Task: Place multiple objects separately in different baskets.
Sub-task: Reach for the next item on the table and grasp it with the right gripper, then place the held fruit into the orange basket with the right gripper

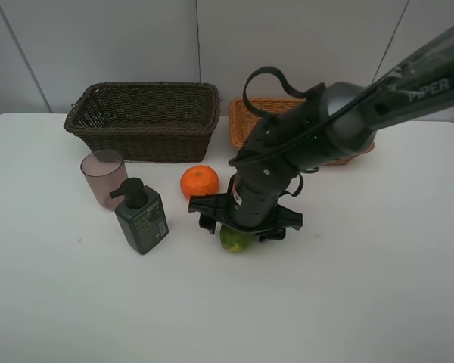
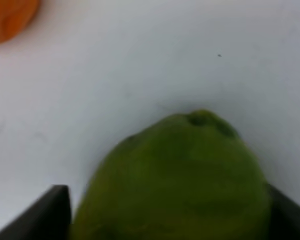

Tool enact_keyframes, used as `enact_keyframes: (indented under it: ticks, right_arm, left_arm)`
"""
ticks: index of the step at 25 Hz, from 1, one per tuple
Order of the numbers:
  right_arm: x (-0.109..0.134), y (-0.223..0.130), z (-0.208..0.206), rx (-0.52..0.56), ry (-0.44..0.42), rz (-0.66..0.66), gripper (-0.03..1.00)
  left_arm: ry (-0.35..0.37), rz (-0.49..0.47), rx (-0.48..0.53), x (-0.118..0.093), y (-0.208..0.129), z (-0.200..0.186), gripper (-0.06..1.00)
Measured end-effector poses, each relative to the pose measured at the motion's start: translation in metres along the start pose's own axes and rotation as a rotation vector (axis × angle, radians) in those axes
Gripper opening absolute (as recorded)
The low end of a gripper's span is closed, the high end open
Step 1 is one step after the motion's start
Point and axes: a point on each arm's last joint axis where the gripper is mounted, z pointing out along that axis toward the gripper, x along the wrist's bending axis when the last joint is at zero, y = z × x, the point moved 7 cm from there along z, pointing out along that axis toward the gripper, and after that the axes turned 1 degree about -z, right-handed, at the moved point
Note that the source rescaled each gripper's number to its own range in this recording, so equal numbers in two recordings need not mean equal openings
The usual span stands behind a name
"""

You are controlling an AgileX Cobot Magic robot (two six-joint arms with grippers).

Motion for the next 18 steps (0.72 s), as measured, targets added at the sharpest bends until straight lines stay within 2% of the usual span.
enact_keyframes:
  ticks: [18]
  right_arm:
    - [0.0002, -0.0002, 0.0, 0.001, 0.001, 0.004, 0.54]
  left_arm:
    - [0.0, 0.0, 0.0, 0.0, 0.0, 0.0, 1.0]
